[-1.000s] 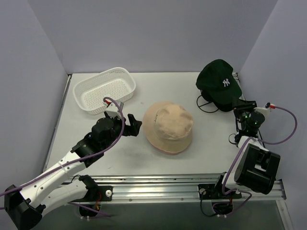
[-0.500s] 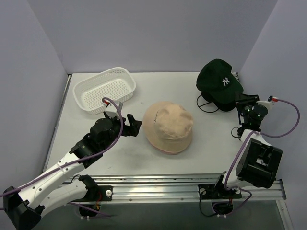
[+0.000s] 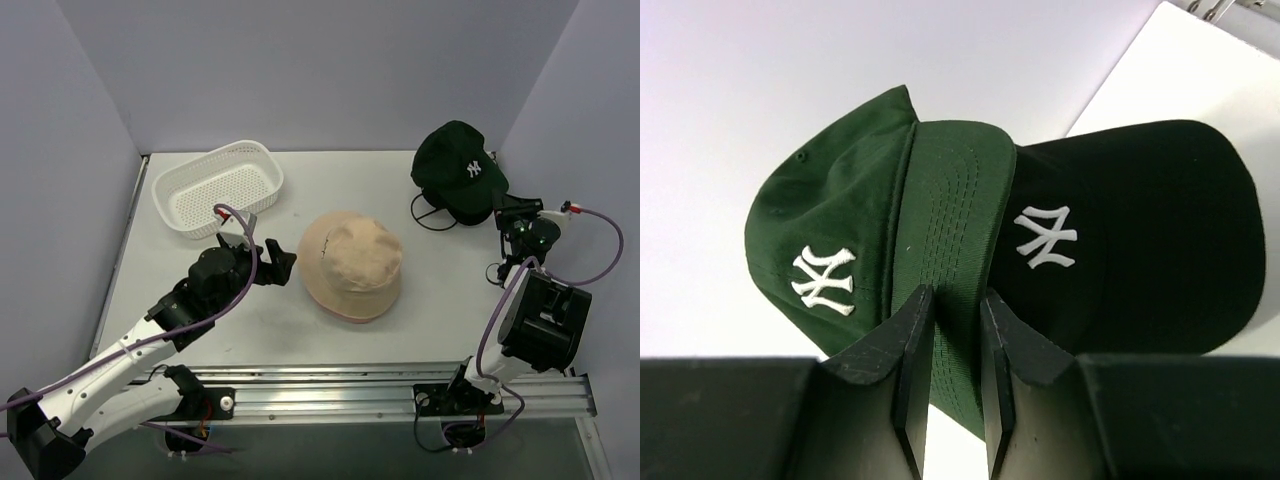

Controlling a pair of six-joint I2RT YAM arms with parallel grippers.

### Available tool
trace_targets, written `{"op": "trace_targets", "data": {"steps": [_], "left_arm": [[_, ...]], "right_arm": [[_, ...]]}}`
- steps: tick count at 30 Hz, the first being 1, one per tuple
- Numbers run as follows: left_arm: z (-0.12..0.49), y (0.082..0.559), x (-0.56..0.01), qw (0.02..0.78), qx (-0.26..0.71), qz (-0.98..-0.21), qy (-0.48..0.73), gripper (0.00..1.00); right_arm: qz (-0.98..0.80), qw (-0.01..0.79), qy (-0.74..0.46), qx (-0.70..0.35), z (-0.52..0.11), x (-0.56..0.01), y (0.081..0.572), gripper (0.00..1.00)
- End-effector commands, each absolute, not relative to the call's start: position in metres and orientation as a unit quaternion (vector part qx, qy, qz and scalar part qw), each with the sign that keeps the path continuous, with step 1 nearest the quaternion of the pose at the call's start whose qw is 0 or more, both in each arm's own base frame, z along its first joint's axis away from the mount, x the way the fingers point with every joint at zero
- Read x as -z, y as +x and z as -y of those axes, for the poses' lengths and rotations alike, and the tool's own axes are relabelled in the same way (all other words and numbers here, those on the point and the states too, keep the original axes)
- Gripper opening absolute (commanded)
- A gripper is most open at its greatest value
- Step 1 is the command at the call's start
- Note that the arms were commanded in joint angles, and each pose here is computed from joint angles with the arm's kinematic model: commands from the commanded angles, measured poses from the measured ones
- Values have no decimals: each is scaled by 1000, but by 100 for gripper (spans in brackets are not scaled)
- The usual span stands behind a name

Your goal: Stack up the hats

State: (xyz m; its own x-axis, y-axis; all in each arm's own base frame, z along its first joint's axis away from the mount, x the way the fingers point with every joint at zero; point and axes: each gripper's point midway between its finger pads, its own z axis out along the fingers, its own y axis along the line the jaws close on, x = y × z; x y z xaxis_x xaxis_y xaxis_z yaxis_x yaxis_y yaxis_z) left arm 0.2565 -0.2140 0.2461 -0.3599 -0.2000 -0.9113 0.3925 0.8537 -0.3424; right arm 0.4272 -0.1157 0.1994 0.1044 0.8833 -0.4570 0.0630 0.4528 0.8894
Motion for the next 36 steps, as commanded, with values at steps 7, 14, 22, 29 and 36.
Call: {"op": "trace_targets", "data": {"steps": [7, 14, 22, 29, 36], "left_arm": [[216, 258, -264, 578, 270, -767, 65, 94], [215, 258, -264, 580, 269, -767, 63, 94], [215, 256, -265, 579, 270, -766, 64, 94], [215, 256, -266, 581, 272, -765, 64, 94], [214, 257, -265, 582, 267, -765, 63, 94]], "right_arm": [[-590, 593, 411, -363, 111, -171, 437, 0], [-591, 600, 391, -372, 99, -183, 441, 0], [-553, 611, 398, -404, 112, -181, 429, 0], [-558, 596, 421, -396, 118, -152, 428, 1], [-572, 601, 422, -365, 128, -154, 432, 9]]}}
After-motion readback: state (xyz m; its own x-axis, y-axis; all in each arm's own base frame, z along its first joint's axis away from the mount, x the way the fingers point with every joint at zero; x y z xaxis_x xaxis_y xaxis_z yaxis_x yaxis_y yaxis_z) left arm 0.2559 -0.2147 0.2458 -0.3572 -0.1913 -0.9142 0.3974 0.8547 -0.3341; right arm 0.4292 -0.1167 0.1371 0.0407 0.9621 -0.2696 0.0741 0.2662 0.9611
